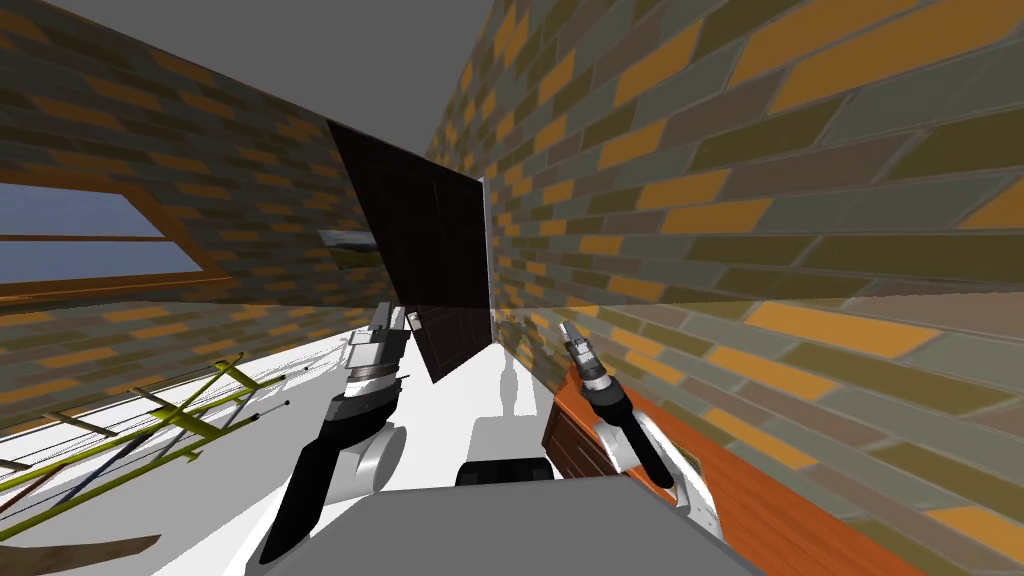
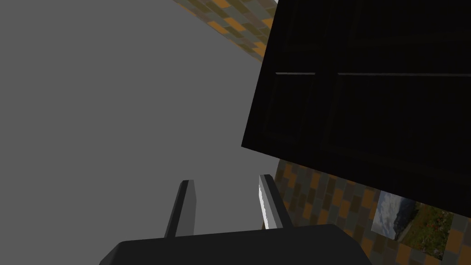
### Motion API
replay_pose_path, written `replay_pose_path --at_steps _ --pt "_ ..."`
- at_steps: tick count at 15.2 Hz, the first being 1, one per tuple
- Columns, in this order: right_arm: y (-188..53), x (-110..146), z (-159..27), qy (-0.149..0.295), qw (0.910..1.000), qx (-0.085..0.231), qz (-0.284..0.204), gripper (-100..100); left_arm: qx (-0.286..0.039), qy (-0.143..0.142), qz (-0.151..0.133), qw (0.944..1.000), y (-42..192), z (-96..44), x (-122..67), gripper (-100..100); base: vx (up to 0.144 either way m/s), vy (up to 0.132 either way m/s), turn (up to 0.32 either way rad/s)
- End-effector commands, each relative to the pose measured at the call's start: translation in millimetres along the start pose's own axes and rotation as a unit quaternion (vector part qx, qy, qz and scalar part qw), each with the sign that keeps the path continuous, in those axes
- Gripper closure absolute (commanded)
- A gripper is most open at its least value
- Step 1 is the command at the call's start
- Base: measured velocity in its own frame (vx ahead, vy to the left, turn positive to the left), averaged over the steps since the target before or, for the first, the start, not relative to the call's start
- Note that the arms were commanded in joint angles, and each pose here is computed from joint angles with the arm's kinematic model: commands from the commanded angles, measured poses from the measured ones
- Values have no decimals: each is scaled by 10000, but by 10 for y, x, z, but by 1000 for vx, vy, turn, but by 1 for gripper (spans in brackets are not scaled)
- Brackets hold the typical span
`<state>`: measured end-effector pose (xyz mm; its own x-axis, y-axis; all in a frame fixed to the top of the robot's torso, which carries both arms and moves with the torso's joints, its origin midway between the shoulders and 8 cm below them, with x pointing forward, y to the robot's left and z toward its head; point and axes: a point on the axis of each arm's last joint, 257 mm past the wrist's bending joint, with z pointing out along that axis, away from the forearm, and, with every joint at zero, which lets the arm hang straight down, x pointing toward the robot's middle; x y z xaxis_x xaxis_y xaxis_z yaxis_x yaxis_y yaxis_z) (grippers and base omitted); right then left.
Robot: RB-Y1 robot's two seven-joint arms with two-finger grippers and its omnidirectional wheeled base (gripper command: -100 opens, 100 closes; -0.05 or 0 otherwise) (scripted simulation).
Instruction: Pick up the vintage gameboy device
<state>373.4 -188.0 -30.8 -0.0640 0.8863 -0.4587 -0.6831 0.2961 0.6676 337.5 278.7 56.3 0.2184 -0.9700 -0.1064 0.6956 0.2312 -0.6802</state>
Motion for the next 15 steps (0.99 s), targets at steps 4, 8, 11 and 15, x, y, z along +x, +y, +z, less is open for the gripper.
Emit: replay_pose_path --at_steps 4,8,11,15 --pt "-312 480 -139 860 9959 217 -193 -100 0 0 0 10000 0 0 0 0 71 52 22" --pt "-585 815 -341 1528 9867 417 -375 -100 0 0 0 10000 0 0 0 0 74 48 21" --pt "-758 962 -506 1942 9780 547 -524 -100 0 0 0 10000 0 0 0 0 71 26 15" --pt "-1025 1221 -815 2627 9592 721 -760 -100 0 0 0 10000 0 0 0 0 71 42 21"
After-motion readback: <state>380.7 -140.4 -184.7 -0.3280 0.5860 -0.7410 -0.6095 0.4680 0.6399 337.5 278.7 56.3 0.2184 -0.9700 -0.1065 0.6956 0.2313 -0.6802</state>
